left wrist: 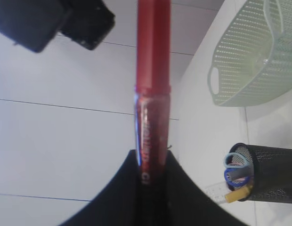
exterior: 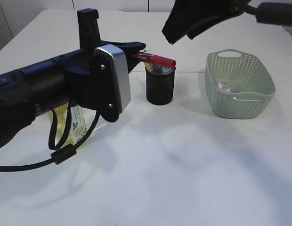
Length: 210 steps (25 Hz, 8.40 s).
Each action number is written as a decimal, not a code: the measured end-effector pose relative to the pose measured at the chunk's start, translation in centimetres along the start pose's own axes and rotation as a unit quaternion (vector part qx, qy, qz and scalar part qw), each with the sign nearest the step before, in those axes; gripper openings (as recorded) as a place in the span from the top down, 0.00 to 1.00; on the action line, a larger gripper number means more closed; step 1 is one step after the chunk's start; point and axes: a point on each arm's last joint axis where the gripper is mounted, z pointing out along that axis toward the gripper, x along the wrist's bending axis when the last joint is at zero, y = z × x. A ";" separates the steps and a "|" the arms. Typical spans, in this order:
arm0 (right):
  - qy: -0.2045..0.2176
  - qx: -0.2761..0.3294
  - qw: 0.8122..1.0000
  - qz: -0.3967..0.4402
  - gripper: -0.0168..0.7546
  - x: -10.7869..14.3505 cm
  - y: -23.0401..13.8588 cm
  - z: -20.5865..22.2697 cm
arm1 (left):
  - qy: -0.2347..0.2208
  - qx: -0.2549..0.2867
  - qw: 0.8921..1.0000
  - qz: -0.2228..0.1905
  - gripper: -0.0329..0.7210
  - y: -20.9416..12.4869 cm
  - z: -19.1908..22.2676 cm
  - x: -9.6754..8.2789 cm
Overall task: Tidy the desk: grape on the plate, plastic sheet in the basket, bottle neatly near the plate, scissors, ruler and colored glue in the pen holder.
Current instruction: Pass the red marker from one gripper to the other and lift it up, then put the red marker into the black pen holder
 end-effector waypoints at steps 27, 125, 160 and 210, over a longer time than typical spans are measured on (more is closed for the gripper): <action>-0.237 0.078 0.967 0.050 0.41 -4.2 -1.7 -0.8 | 0.037 0.068 0.864 -0.498 0.87 -1.4 -0.1 -0.1; -0.268 0.170 0.937 0.144 0.48 -6.0 -13.5 4.3 | 0.084 0.094 0.744 -0.656 0.86 -7.8 19.2 -6.6; -0.268 0.171 0.937 0.144 0.48 -6.0 -13.6 4.4 | 0.084 0.097 0.741 -0.659 0.86 -8.8 20.9 -6.6; -0.267 0.172 0.938 0.141 0.48 -6.0 -13.6 4.4 | 0.068 0.102 0.738 -0.663 0.54 -7.8 20.1 -2.0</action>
